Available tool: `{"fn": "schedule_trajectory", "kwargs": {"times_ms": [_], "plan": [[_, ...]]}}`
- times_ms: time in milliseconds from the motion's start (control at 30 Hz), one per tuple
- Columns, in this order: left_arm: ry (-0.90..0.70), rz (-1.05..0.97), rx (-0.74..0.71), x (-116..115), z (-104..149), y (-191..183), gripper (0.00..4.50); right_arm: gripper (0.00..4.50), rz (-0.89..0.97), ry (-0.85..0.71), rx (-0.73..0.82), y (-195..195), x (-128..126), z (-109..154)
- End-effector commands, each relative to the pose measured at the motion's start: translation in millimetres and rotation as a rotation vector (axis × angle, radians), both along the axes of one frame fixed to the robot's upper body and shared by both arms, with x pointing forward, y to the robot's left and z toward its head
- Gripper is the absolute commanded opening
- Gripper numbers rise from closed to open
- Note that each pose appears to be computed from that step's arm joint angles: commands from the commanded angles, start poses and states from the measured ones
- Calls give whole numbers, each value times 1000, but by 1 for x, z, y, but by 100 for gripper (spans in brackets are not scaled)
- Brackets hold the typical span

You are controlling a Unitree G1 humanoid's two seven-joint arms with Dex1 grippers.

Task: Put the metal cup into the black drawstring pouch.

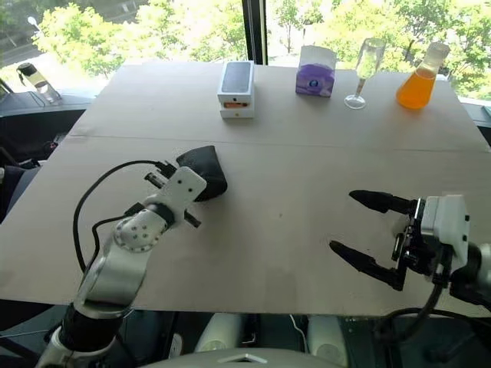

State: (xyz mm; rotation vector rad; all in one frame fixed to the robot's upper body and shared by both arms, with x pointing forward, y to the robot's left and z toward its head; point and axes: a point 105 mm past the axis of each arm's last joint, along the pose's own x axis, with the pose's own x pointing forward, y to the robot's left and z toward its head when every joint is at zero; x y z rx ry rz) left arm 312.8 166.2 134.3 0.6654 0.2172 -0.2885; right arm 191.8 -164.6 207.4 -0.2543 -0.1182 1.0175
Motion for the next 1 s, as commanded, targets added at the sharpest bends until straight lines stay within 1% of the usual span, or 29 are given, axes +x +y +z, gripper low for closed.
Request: {"fn": "schedule_trajectory", "kwargs": {"times_ms": [33,67,100,167,233,267,333,433,500,567,633,700,867,967,1000], "plan": [[92,-64,-175,6,16,-7,4,450,-110,-47,-78,-1,6,6],[113,-69,-196,9,18,-7,4,450,-119,-41,-88,-2,6,7],[139,-85,-224,13,20,-10,4,450,-140,-32,-149,-5,5,6],[193,-102,-280,18,22,-16,4,450,-228,64,-236,-19,7,4],[217,-107,-313,23,24,-19,4,450,-323,162,-248,-35,11,6],[220,-108,-317,25,25,-19,4,450,-370,190,-285,-44,11,7],[216,-112,-298,29,22,-20,4,450,-478,242,-350,-62,12,9],[214,-119,-287,32,19,-24,4,450,-537,313,-389,-72,11,12],[204,-126,-274,33,19,-26,4,450,-573,375,-465,-78,10,6],[172,-151,-226,33,18,-30,4,450,-634,423,-589,-89,11,-9],[155,-162,-195,33,16,-32,4,450,-618,469,-623,-92,13,-20],[155,-151,-207,32,15,-31,4,450,-617,503,-623,-95,16,-27],[146,-134,-214,29,14,-28,4,450,-631,546,-627,-103,25,-35],[146,-128,-218,28,14,-28,4,450,-605,574,-634,-104,29,-43],[145,-127,-218,27,14,-28,1,424,-606,582,-636,-106,31,-45]]}}
